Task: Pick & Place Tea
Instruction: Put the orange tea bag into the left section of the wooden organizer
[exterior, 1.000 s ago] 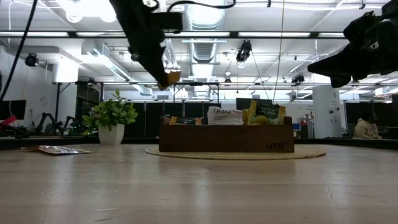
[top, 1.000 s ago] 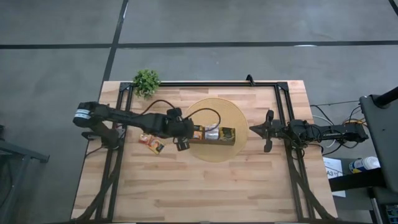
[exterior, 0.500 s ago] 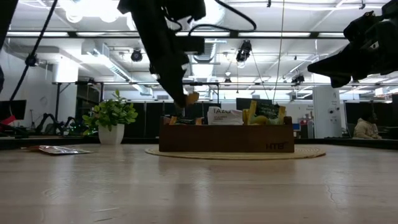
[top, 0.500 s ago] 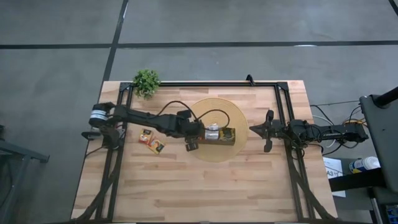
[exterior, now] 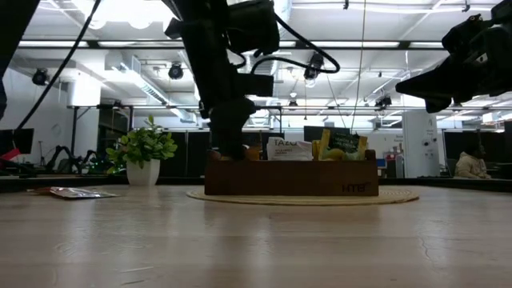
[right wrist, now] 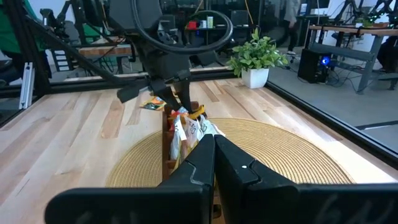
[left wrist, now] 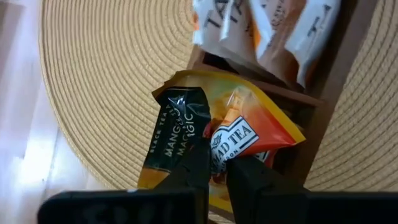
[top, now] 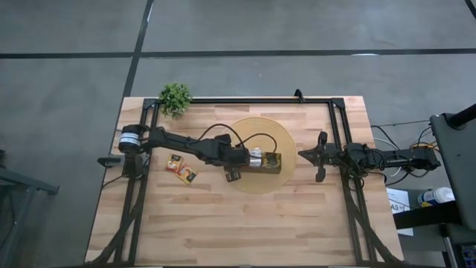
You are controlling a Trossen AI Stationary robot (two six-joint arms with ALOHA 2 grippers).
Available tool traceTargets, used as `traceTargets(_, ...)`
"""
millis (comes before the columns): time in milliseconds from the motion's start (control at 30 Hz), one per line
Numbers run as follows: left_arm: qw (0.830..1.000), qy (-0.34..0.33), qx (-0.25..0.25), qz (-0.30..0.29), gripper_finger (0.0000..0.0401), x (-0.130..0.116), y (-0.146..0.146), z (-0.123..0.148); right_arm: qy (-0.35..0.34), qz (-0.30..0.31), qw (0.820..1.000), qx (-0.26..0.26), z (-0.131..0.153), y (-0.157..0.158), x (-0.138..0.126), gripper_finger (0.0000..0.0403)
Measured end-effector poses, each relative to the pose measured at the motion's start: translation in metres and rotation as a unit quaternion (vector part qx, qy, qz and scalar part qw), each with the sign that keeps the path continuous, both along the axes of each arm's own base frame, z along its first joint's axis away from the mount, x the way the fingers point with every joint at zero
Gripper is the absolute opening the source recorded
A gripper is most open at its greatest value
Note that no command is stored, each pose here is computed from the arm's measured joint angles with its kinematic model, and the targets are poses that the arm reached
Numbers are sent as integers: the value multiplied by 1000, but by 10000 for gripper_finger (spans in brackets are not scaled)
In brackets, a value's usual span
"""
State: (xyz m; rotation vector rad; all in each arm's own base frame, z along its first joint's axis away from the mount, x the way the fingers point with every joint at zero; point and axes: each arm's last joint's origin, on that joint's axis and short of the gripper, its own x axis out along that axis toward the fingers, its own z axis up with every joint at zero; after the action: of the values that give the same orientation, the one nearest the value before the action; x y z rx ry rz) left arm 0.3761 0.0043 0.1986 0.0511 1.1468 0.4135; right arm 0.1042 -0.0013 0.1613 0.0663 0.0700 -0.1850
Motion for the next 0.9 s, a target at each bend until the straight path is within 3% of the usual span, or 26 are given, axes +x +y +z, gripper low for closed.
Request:
traceTargets(233,998,10,-55,13,68,-3,7,-2,0,0,1000,0,0,0,0,9)
traceTargets(700,999,13,-42,19,315,-1,9,5,0,0,1000,0,0,0,0,8)
traceTargets(900,999,36,-39,9,360,-1,8,19,0,0,1000,0,0,0,0,9)
